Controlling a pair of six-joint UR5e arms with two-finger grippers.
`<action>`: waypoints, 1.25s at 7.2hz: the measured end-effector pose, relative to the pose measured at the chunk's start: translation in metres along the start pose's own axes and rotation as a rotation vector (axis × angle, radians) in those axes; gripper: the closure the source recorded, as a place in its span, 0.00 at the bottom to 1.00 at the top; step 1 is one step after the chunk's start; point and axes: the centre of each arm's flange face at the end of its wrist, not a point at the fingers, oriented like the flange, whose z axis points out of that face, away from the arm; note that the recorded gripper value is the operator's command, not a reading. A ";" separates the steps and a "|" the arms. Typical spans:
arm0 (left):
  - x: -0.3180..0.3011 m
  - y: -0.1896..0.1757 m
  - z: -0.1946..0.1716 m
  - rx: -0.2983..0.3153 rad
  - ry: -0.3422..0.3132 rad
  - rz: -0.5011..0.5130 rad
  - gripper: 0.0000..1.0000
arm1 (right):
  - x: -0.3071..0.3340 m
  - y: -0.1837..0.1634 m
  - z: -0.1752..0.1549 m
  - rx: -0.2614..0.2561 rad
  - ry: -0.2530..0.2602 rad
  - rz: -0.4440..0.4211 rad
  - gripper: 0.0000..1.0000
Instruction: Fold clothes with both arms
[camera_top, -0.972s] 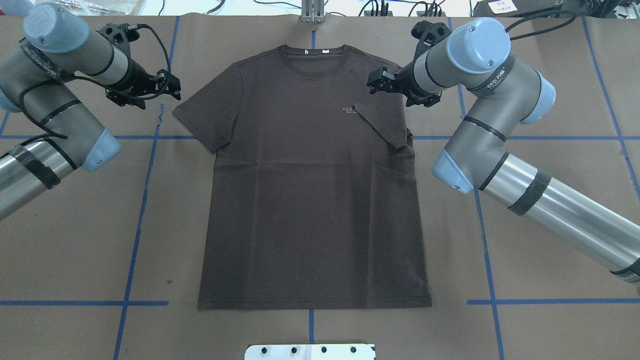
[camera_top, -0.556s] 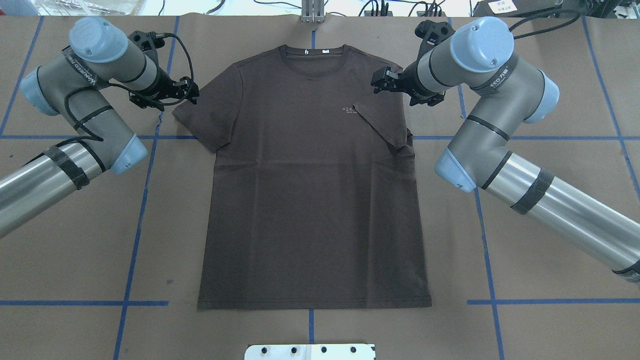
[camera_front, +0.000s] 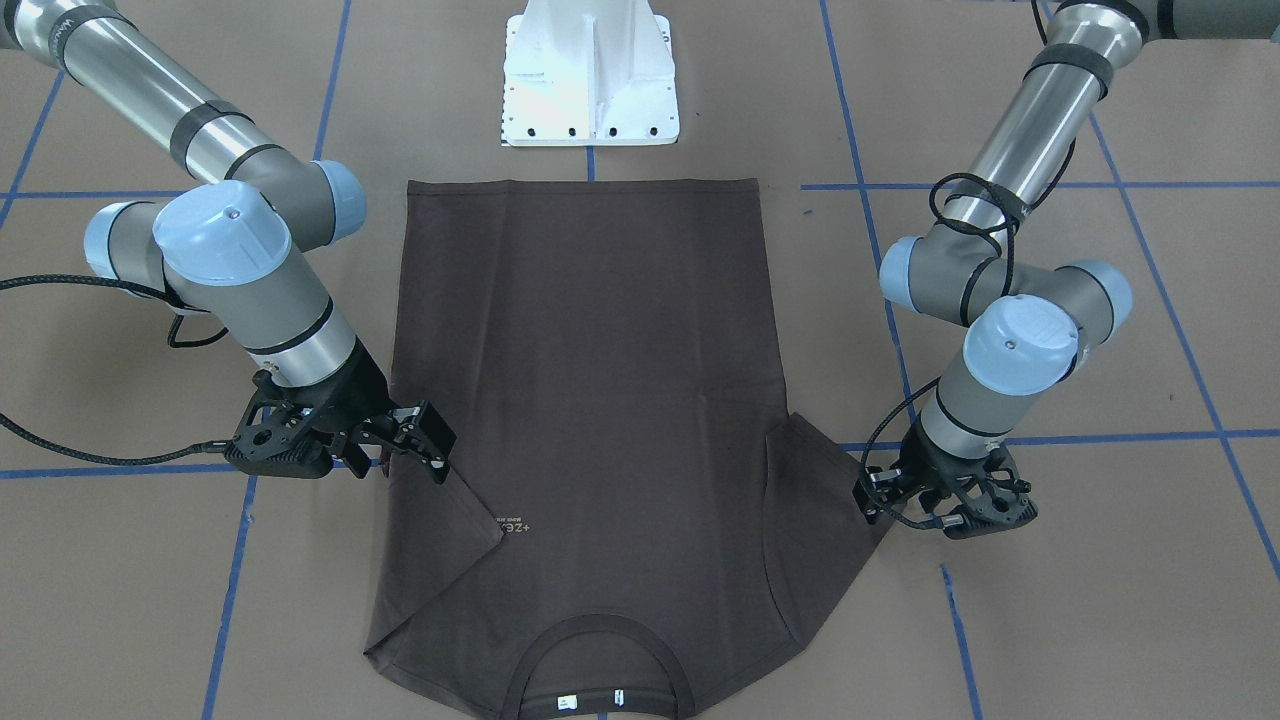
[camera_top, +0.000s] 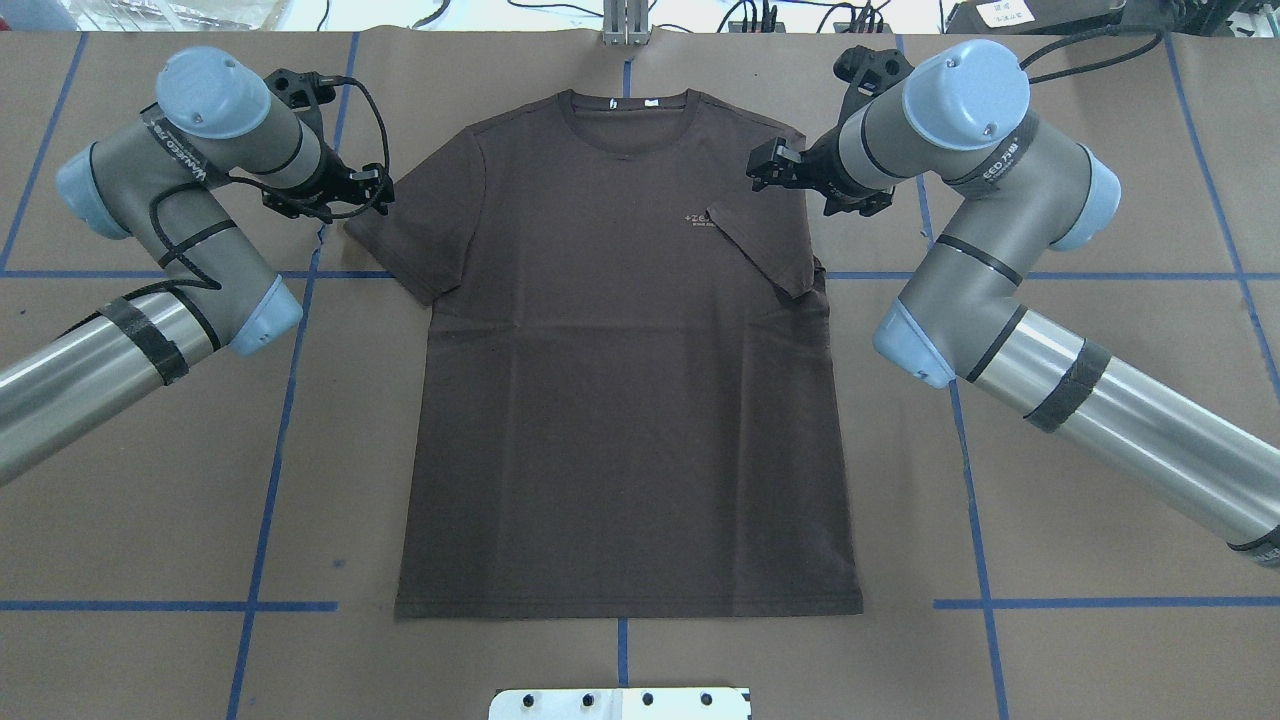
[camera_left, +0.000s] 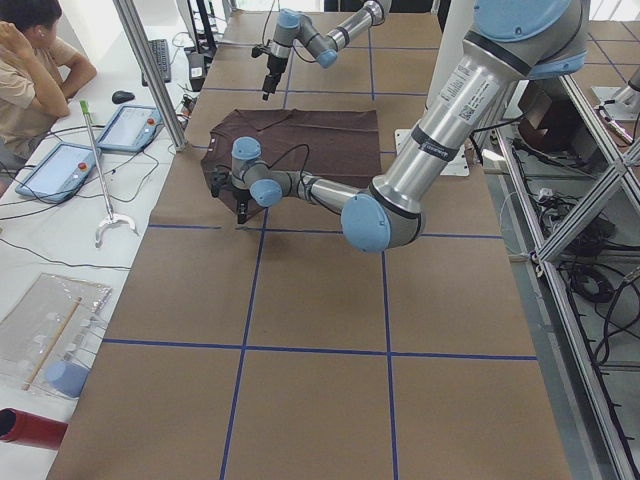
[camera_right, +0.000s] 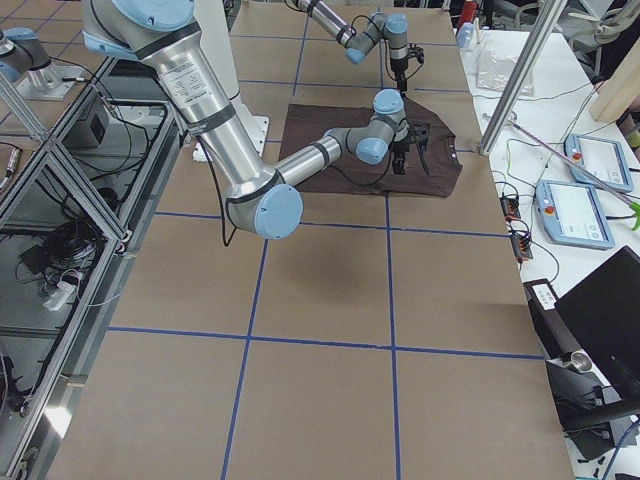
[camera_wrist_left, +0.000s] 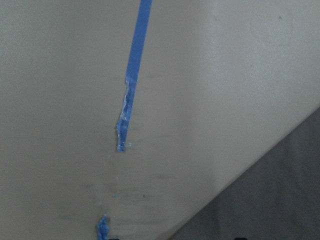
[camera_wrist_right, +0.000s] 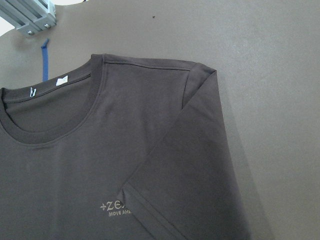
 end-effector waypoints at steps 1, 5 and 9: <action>-0.001 0.002 0.002 -0.002 -0.003 0.003 0.99 | 0.000 0.001 0.000 0.000 0.000 0.000 0.00; 0.009 0.002 -0.002 -0.005 0.009 0.009 1.00 | 0.001 0.003 0.003 -0.003 0.003 -0.001 0.00; 0.080 -0.009 -0.040 0.029 0.099 0.033 1.00 | 0.005 0.005 0.005 -0.005 0.005 -0.002 0.00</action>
